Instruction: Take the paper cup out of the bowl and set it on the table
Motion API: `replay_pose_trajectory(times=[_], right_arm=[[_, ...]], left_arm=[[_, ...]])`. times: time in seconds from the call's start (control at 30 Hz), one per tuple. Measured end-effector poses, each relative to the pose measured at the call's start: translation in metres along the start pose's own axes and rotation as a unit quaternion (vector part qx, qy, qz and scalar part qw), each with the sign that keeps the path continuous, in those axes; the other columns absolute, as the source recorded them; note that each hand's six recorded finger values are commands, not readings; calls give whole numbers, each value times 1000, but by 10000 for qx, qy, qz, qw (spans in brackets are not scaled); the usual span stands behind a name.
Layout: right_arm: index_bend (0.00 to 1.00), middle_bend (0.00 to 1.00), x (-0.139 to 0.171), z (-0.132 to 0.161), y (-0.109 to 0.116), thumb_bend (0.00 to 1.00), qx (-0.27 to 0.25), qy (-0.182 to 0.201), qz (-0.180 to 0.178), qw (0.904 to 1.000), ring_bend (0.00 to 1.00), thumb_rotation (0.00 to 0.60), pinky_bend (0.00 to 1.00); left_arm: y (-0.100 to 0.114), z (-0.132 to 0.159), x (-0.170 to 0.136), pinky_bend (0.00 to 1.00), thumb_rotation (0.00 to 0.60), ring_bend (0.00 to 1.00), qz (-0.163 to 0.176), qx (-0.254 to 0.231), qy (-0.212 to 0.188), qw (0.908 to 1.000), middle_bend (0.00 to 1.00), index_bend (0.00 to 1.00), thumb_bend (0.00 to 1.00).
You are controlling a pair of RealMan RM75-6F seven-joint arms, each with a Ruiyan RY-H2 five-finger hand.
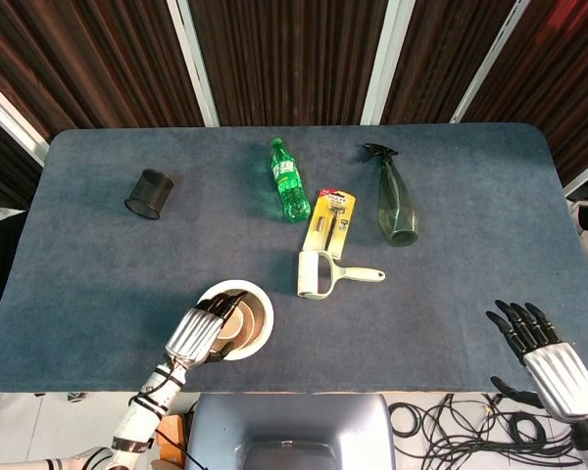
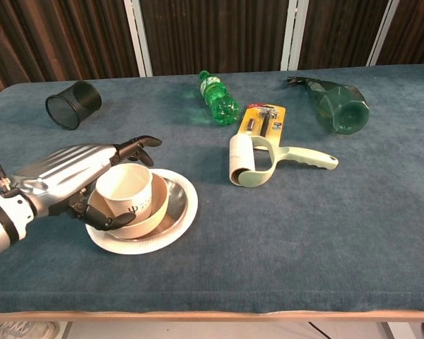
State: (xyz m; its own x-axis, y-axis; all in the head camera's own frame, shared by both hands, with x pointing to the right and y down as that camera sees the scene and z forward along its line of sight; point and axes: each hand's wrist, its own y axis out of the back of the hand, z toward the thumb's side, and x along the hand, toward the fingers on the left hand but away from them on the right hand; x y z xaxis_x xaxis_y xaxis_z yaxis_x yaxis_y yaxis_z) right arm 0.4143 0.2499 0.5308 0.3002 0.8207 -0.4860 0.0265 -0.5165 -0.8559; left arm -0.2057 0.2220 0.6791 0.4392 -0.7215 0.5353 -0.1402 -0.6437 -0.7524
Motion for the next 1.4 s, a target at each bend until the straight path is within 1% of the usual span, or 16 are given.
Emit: replay_pose_trajectory(times=[0.13, 0.2, 0.33, 0.53, 0.73, 0.87, 1.03, 1.17, 1.27, 1.4], right_arm=[[10, 0, 1, 0, -2, 111, -17, 17, 43, 10000, 0, 600, 7], [10, 0, 0, 0, -2, 112, -24, 12, 44, 10000, 0, 600, 7], [10, 0, 0, 0, -2, 111, -46, 15, 48, 10000, 0, 600, 7], [10, 0, 1, 0, -3, 112, -47, 22, 87, 9999, 0, 600, 7], [10, 0, 3, 2, -2, 112, -33, 50, 67, 10000, 0, 600, 7], [10, 0, 5, 2, -3, 112, -12, 62, 61, 10000, 0, 600, 7], [10, 0, 5, 5, -5, 112, 24, 129, 93, 9999, 0, 600, 7], [10, 0, 6, 8, -8, 112, 65, 192, 143, 9997, 0, 600, 7], [10, 0, 6, 9, -11, 112, 89, 217, 200, 9995, 0, 600, 7], [10, 0, 5, 11, -14, 112, 118, 238, 262, 9993, 0, 600, 7]], left_arm=[[1, -1, 1, 420, 600, 271, 68, -3, 36, 10000, 325, 162, 309], [1, -1, 1, 459, 600, 308, 91, 13, 47, 9999, 366, 203, 315], [-1, -1, 1, 492, 600, 343, 85, 4, 58, 9999, 401, 243, 320], [1, 1, 1, 500, 600, 365, 136, 3, 22, 9999, 428, 272, 322], [16, 3, -5, 503, 600, 365, 265, -55, -35, 9996, 429, 272, 321], [37, 1, -16, 501, 600, 365, 432, -50, -47, 9990, 430, 272, 319], [62, -13, -35, 498, 600, 365, 646, 106, 124, 9978, 431, 272, 321], [77, -35, -53, 497, 600, 365, 752, 302, 393, 9959, 431, 275, 319], [79, -51, -61, 498, 600, 365, 729, 406, 607, 9947, 431, 277, 320], [71, -71, -66, 498, 600, 365, 587, 460, 842, 9937, 430, 278, 321]])
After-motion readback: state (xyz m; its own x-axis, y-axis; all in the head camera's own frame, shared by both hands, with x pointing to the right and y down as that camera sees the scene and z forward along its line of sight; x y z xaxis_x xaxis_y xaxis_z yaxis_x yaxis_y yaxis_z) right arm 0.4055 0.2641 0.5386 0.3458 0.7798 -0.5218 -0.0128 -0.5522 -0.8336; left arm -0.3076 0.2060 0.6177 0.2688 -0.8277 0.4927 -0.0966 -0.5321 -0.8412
